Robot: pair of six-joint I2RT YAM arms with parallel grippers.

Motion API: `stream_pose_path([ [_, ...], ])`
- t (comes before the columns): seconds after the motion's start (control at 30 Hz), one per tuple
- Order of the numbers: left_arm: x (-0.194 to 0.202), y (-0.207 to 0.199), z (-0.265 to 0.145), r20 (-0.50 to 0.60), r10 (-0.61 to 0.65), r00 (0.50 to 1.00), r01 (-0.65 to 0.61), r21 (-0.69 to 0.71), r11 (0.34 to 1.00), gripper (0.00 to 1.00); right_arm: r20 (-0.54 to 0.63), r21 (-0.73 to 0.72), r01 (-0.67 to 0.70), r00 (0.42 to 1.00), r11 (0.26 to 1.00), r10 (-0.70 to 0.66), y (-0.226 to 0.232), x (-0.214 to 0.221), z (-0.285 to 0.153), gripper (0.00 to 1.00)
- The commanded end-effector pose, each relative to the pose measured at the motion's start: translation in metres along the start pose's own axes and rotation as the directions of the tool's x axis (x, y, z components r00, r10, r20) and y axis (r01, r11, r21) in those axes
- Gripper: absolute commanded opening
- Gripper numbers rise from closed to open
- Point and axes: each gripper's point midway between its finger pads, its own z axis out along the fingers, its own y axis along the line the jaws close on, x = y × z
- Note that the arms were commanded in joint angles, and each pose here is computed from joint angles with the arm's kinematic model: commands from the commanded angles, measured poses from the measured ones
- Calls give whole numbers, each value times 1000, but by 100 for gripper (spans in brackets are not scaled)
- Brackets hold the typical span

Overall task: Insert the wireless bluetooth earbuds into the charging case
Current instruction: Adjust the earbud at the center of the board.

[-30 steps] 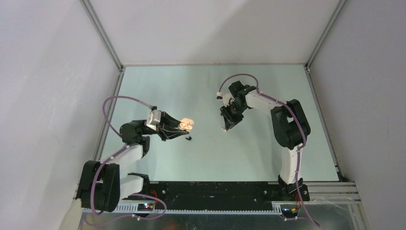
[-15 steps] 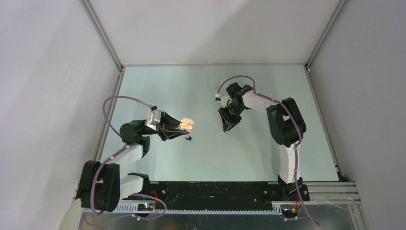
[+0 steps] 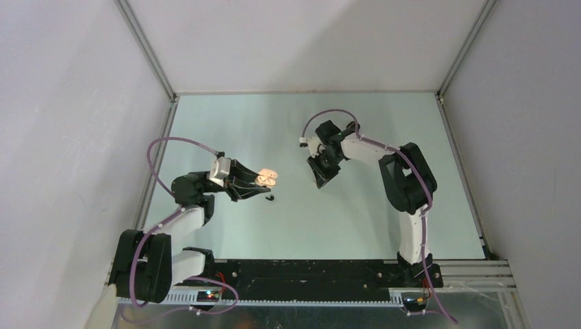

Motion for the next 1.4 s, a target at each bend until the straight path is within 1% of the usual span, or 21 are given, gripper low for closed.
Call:
stream_pose_path([
  [0.0,-9,0,1,2,74,997,-74,18,997,0,93,85,121,987,989,-129,-2,-19,-21,21],
  [0.2,-9,0,1,2,75,997,-75,17,997,0,138,253,311,926,916,-352,-3,-23,-36,22],
  [0.27,-8,0,0,1,73,997,-73,17,997,0,143,348,397,873,850,-466,-6,-30,-39,22],
  [0.3,-8,0,0,1,74,997,-74,17,997,0,111,401,414,864,817,-492,-10,-23,-38,22],
  [0.33,-8,0,1,1,75,997,-75,18,997,0,117,450,444,831,775,-544,-13,-33,-39,22],
  [0.37,-8,0,0,1,75,997,-75,18,997,0,78,495,456,824,739,-561,-18,-25,-37,22],
  [0.47,-8,0,0,1,77,997,-77,17,997,0,38,605,472,787,641,-615,-28,-29,-36,22],
  [0.53,-9,0,0,2,82,997,-82,17,996,0,17,636,490,764,596,-645,-27,-30,-36,25],
  [0.6,-9,-1,0,2,84,996,-84,18,996,0,28,635,506,740,583,-673,-20,-31,-39,28],
  [0.7,-9,-2,0,2,87,996,-87,19,996,0,108,576,517,720,633,-686,0,-31,-53,35],
  [0.73,-9,-2,0,3,87,996,-87,19,996,0,153,521,534,709,666,-688,13,-28,-57,41],
  [0.77,-9,-2,0,3,89,996,-89,19,996,0,170,486,533,720,693,-673,15,-23,-60,48],
  [0.8,-9,-2,0,2,89,996,-89,19,996,0,224,447,533,711,718,-667,23,-25,-68,51],
  [0.83,-10,-1,0,3,90,996,-90,17,996,0,235,410,523,731,747,-641,26,-19,-70,53],
  [0.87,-10,-2,0,3,91,996,-91,18,996,0,284,370,513,732,775,-619,29,-24,-79,55],
  [0.97,-10,-2,0,4,93,996,-93,17,996,0,352,256,399,810,881,-469,24,-24,-90,55],
  [1.03,-10,-2,0,4,92,996,-92,17,996,0,382,213,287,855,934,-350,7,-34,-100,51],
  [1.13,-11,-2,0,4,93,996,-93,16,996,0,365,123,200,902,972,-232,-12,-26,-89,48],
  [1.2,-11,-2,0,4,93,996,-93,19,995,0,328,153,178,919,972,-219,-24,-22,-79,45],
  [1.3,-10,-2,0,3,92,996,-92,18,996,0,295,310,121,931,943,-216,-53,-27,-70,38],
  [1.37,-9,-2,0,2,89,996,-89,18,996,0,253,349,136,939,927,-233,-57,-25,-57,38],
])
